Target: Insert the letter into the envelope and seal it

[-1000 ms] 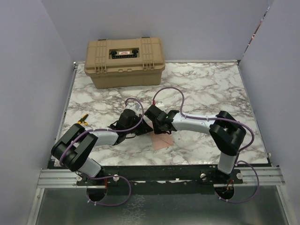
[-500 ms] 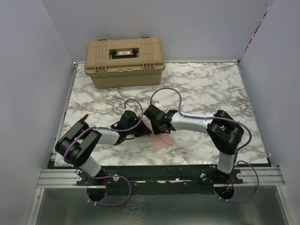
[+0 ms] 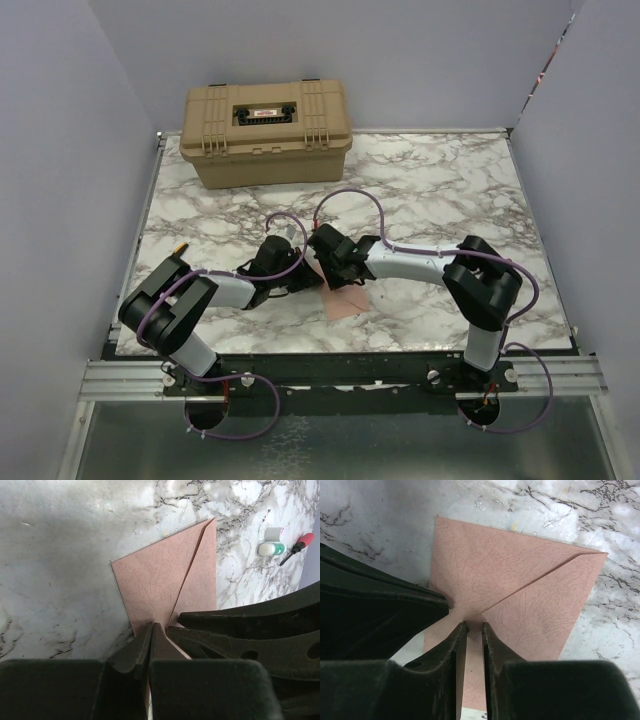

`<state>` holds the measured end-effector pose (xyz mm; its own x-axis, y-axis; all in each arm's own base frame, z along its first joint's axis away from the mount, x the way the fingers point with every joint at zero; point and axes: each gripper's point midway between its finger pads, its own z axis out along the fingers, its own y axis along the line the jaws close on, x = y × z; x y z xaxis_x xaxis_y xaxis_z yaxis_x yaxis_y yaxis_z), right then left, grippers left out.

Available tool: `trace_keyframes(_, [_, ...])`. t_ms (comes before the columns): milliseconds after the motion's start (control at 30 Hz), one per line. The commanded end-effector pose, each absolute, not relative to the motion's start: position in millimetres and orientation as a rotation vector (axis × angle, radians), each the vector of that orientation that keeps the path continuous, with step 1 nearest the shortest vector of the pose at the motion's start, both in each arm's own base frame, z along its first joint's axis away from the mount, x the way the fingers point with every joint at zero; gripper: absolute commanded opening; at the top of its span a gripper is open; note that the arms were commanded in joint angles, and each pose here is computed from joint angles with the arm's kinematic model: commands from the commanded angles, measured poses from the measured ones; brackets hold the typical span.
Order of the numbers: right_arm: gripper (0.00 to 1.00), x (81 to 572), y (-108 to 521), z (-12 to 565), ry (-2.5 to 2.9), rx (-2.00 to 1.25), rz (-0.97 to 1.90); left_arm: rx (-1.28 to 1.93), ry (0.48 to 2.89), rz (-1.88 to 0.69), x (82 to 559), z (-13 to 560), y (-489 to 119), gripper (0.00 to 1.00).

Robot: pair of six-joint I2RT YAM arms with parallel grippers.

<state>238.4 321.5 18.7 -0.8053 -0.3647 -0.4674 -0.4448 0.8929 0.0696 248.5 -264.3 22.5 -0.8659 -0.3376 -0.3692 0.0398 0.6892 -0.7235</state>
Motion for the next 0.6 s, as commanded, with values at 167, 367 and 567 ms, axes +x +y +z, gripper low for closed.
trace_keyframes(167, [0.26,195,292,-13,2.767,-0.737,0.182,-0.256,2.487,-0.962,241,-1,-249,0.00])
trace_keyframes(367, [0.18,194,291,-11,2.764,-0.677,0.203,-0.255,2.493,-0.957,240,-3,-248,0.00])
trace_keyframes(567, [0.14,186,283,-12,2.776,-0.672,0.211,-0.256,2.492,-0.959,242,-2,-248,0.00])
